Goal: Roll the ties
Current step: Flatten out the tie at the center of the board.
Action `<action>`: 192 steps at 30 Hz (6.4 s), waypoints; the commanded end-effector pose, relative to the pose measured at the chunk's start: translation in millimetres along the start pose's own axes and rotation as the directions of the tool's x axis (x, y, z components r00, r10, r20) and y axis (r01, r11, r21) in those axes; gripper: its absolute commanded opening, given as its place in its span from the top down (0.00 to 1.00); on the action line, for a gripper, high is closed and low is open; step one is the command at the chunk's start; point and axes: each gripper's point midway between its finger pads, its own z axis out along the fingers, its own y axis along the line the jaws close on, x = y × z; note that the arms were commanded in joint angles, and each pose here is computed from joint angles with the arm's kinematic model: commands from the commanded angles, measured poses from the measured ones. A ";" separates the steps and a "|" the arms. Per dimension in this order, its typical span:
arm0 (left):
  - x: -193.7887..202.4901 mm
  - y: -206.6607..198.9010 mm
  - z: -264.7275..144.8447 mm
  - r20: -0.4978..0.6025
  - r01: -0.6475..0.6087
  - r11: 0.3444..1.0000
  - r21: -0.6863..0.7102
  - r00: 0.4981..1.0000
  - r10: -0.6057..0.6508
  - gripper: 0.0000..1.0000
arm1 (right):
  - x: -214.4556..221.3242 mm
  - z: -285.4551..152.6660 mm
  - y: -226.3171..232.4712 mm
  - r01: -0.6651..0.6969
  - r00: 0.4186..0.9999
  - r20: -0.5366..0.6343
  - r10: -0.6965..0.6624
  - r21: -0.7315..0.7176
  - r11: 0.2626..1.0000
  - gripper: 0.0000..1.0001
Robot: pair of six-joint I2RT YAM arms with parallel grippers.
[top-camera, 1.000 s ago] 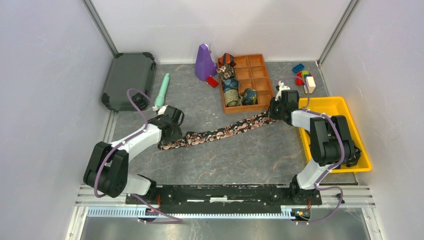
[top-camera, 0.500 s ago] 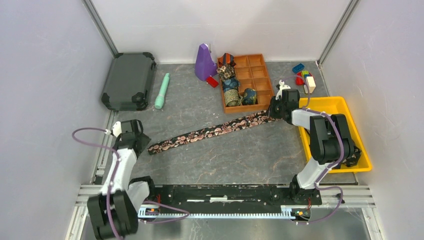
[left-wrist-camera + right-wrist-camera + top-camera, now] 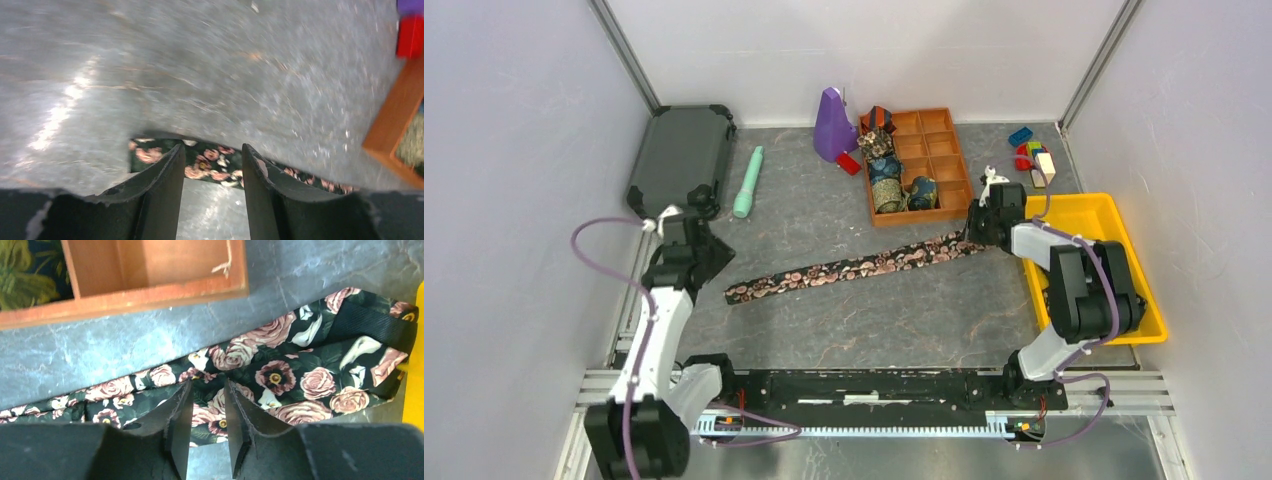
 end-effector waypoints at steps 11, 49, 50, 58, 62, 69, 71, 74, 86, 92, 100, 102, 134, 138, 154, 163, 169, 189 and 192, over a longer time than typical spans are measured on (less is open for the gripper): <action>105.9 -165.5 46.0 -0.285 -0.501 0.762 0.410 0.724 0.629 0.52 | 48.9 -72.8 109.6 0.227 0.974 0.047 -0.223 -0.146 0.963 0.57; 226.1 -164.3 29.6 -0.462 -0.595 0.634 0.494 0.438 0.772 0.63 | 109.2 -21.4 224.1 0.306 0.947 0.005 -0.321 -0.311 0.900 0.78; 223.8 -164.2 30.9 -0.455 -0.603 0.634 0.485 0.445 0.771 0.63 | 110.1 -22.5 224.2 0.313 0.944 0.003 -0.329 -0.317 0.896 0.78; 183.3 -167.5 31.5 -0.373 -0.677 0.653 0.341 0.540 0.754 0.62 | 117.5 -52.0 230.7 0.378 0.911 0.020 -0.411 -0.436 0.817 0.77; 140.6 -151.8 18.2 -0.285 -0.708 0.680 0.189 0.623 0.728 0.60 | 108.8 -76.4 248.0 0.408 0.897 0.076 -0.435 -0.520 0.751 0.75; 108.6 -94.0 -14.7 -0.190 -0.577 0.814 0.058 0.795 0.577 0.13 | 85.8 -94.9 288.9 0.402 0.904 0.139 -0.405 -0.603 0.689 0.74; 101.4 -75.9 -25.6 -0.165 -0.530 0.848 0.030 0.834 0.527 0.00 | 80.0 -92.1 299.7 0.399 0.905 0.141 -0.402 -0.610 0.684 0.74; 92.1 -48.5 -40.0 -0.139 -0.448 0.893 -0.036 0.887 0.440 0.00 | 76.1 -84.3 311.3 0.387 0.909 0.131 -0.395 -0.616 0.686 0.74; 69.8 -1.2 -79.2 -0.040 -0.245 0.967 -0.064 0.969 0.243 0.01 | 115.6 -15.6 260.3 0.295 0.931 -0.055 -0.361 -0.468 0.833 0.78; 72.7 -1.8 -82.3 -0.058 -0.239 0.970 -0.048 0.970 0.237 0.01 | 123.4 2.0 203.6 0.225 0.948 -0.121 -0.295 -0.399 0.889 0.79; 90.0 -2.1 -76.3 -0.118 -0.228 0.973 -0.031 0.968 0.223 0.03 | 109.8 10.5 154.7 0.150 0.967 -0.145 -0.209 -0.341 0.928 0.79; 96.0 -2.2 -74.8 -0.133 -0.199 0.980 -0.017 0.972 0.195 0.04 | 109.2 11.3 153.0 0.143 0.969 -0.144 -0.202 -0.342 0.929 0.79; 175.9 -5.8 -13.0 -0.274 0.384 0.923 0.001 0.888 -0.369 0.40 | 115.8 7.0 154.4 0.132 0.972 -0.131 -0.195 -0.383 0.914 0.80; 179.3 -1.9 -10.0 -0.273 0.375 0.927 -0.021 0.889 -0.367 0.44 | 115.6 6.8 154.7 0.133 0.972 -0.130 -0.197 -0.386 0.913 0.80; 187.0 2.2 -6.2 -0.290 0.269 0.963 0.010 0.922 -0.255 0.87 | 116.9 6.9 156.0 0.131 0.971 -0.135 -0.199 -0.397 0.908 0.80; 177.5 -0.6 -13.3 -0.265 0.124 0.988 0.089 0.959 -0.097 0.97 | 115.9 6.3 156.3 0.129 0.972 -0.131 -0.196 -0.399 0.908 0.80; 163.6 7.3 -14.6 -0.211 -0.078 0.995 0.063 0.973 0.090 0.98 | 107.1 1.0 165.4 0.152 0.974 -0.085 -0.209 -0.437 0.886 0.80; 127.2 14.7 -17.0 -0.072 -0.241 0.970 0.003 0.968 0.241 0.98 | 100.7 -91.9 329.4 0.350 0.911 0.101 -0.400 -0.704 0.618 0.59; 122.1 13.9 -20.9 -0.063 -0.233 0.972 -0.005 0.971 0.232 0.98 | 102.2 -98.6 347.4 0.363 0.903 0.107 -0.415 -0.706 0.608 0.59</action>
